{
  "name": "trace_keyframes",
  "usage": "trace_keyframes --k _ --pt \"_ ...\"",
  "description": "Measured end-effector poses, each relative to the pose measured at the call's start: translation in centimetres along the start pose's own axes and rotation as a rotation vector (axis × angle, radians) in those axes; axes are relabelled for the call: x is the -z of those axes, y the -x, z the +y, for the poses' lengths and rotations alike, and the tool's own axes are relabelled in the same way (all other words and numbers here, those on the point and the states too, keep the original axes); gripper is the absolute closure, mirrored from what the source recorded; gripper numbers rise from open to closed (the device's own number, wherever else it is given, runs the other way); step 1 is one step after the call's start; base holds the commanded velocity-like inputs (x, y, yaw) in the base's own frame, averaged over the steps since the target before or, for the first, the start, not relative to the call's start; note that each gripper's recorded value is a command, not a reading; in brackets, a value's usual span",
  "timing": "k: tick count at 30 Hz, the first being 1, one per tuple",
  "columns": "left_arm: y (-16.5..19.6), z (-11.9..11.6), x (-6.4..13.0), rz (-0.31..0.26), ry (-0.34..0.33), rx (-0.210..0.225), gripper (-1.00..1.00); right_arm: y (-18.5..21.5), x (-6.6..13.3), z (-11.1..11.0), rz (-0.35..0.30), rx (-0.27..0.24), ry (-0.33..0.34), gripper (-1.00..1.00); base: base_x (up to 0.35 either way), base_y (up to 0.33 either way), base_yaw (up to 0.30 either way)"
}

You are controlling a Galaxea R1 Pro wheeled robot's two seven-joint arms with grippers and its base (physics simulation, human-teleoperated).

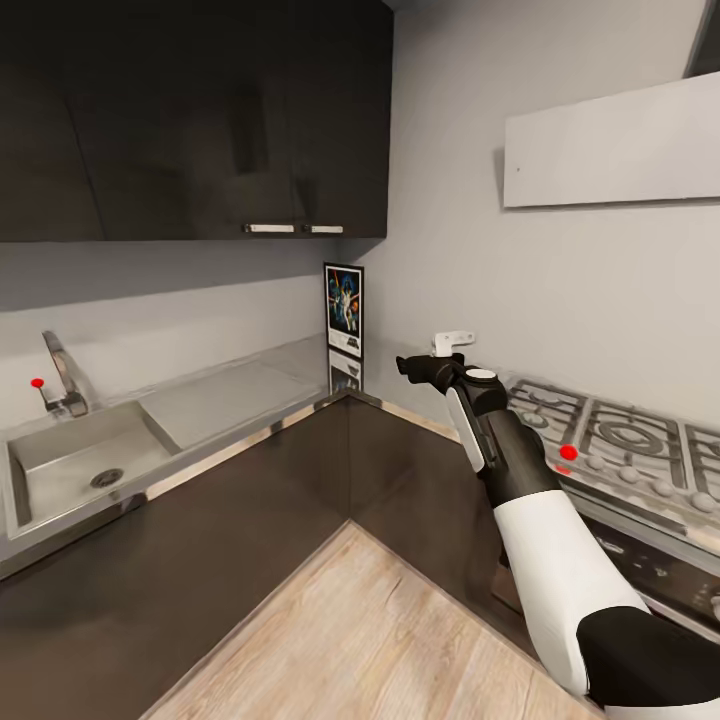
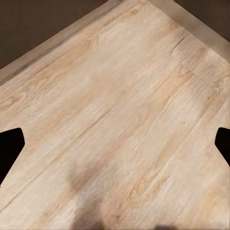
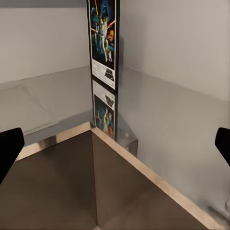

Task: Pick up the poster from the kitchen countertop and hang it on one of the wall nails in the kitchen.

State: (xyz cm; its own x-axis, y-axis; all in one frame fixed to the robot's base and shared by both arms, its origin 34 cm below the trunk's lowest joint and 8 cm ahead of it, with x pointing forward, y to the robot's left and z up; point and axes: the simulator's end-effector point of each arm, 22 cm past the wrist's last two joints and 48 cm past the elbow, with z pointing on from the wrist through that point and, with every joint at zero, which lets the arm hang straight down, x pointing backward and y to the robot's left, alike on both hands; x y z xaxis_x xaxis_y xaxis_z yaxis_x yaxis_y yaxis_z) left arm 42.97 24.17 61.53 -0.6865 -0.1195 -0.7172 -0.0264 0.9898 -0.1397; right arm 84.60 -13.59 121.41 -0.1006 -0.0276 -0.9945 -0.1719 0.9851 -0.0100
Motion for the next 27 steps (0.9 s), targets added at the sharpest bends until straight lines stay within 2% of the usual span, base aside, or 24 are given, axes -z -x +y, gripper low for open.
trace_keyframes --k 8,16,20,27 --pt "-0.03 0.00 0.00 0.001 0.000 0.000 -1.00 -0.01 0.00 0.01 0.000 0.000 0.000 -1.00 0.328 0.000 0.041" --pt "-0.08 0.00 -0.02 0.002 0.000 -0.001 -1.00 -0.07 -0.07 0.00 0.001 0.000 0.000 -1.00 0.052 0.000 0.241" --pt "-0.09 0.00 -0.02 0.003 0.000 -0.001 -1.00 -0.10 -0.04 0.00 0.001 0.000 0.000 -1.00 0.056 0.000 0.075" --pt "-0.08 -0.01 0.00 0.003 -0.001 -0.002 -1.00 -0.04 0.01 0.03 0.000 -0.001 0.001 -1.00 0.264 0.000 0.015"
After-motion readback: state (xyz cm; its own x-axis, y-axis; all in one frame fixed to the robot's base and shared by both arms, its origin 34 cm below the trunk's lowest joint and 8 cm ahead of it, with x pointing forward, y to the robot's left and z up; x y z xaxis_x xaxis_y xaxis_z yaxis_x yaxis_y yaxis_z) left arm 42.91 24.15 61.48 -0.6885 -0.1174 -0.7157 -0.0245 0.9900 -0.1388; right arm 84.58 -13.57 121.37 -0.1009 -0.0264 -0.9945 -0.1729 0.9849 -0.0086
